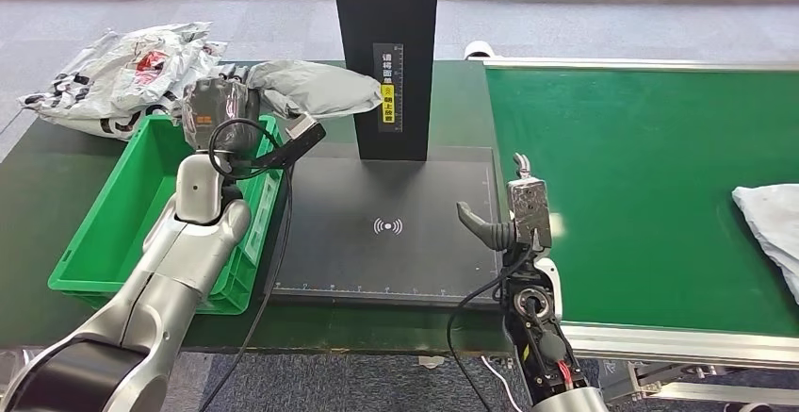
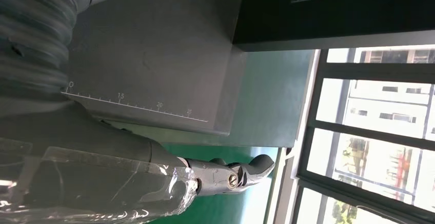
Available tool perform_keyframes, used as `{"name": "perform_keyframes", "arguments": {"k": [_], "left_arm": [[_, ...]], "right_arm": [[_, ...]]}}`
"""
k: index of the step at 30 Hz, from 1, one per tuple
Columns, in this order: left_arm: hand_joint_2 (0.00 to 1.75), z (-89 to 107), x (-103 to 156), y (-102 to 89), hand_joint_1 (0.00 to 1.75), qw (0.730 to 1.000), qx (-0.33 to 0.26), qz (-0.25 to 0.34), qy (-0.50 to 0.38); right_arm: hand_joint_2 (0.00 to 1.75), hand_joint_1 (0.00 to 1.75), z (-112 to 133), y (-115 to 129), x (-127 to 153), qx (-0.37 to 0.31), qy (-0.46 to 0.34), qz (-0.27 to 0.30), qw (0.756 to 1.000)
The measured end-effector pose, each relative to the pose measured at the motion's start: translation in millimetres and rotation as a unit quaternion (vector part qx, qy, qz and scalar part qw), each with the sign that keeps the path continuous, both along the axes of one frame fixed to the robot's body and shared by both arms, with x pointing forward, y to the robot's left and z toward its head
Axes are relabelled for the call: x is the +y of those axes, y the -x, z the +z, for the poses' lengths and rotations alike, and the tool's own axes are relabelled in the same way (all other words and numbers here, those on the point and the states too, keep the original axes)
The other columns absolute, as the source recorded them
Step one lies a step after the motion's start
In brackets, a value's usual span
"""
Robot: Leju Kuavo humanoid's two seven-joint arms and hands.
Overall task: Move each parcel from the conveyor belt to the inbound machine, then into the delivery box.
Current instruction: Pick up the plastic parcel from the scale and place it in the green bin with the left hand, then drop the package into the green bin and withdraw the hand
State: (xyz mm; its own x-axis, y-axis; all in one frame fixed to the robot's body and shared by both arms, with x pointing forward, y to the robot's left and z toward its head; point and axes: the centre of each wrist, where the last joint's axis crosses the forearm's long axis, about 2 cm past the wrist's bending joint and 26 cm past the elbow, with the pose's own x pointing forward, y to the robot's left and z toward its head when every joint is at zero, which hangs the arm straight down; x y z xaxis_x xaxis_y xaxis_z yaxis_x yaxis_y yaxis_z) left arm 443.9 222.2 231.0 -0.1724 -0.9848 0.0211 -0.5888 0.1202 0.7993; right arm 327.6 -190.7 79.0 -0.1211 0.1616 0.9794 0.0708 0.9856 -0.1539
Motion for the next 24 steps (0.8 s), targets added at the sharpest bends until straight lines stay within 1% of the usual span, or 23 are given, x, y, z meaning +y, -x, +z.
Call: {"name": "perform_keyframes", "arguments": {"k": [6,9,12,13,14,16,17,20,24], "left_arm": [[1.75,1.0,6.3,-1.0,1.75,0.999,-0.017,0.029,-0.014],[1.75,4.9,14.3,-1.6,1.75,0.997,-0.034,0.07,-0.016],[1.75,6.1,17.7,-2.2,1.75,0.995,-0.037,0.092,-0.006],[1.75,5.5,22.6,-4.1,1.75,0.993,-0.03,0.118,0.002],[1.75,2.3,31.4,-7.1,1.75,0.987,-0.012,0.158,0.01],[1.75,-8.4,54.4,-12.9,1.75,0.968,0.042,0.247,0.011],[1.75,-15.7,64.0,-13.9,1.75,0.958,0.073,0.276,0.001],[1.75,-32.7,81.9,-12.2,1.75,0.94,0.13,0.316,-0.02],[1.75,-45.7,94.8,-9.7,1.75,0.92,0.18,0.345,-0.04]], "right_arm": [[1.75,0.0,1.5,-0.4,-1.7,-0.001,-0.002,-0.003,1.0],[1.75,0.0,1.9,-1.2,-2.8,-0.001,-0.002,-0.005,1.0],[1.75,0.0,2.4,-1.7,-2.9,-0.002,-0.003,-0.006,1.0],[1.75,0.0,3.2,-2.5,-3.1,-0.002,-0.003,-0.008,1.0],[1.75,0.0,4.1,-3.4,-3.6,-0.003,-0.003,-0.01,1.0],[1.75,0.0,5.3,-5.0,-4.8,-0.004,-0.003,-0.015,1.0],[1.75,0.0,5.2,-5.1,-5.4,-0.003,-0.002,-0.016,1.0],[1.75,0.0,4.1,-4.8,-6.6,-0.001,-0.001,-0.017,1.0],[1.75,0.0,2.6,-4.6,-7.4,0.002,0.0,-0.017,1.0]]}}
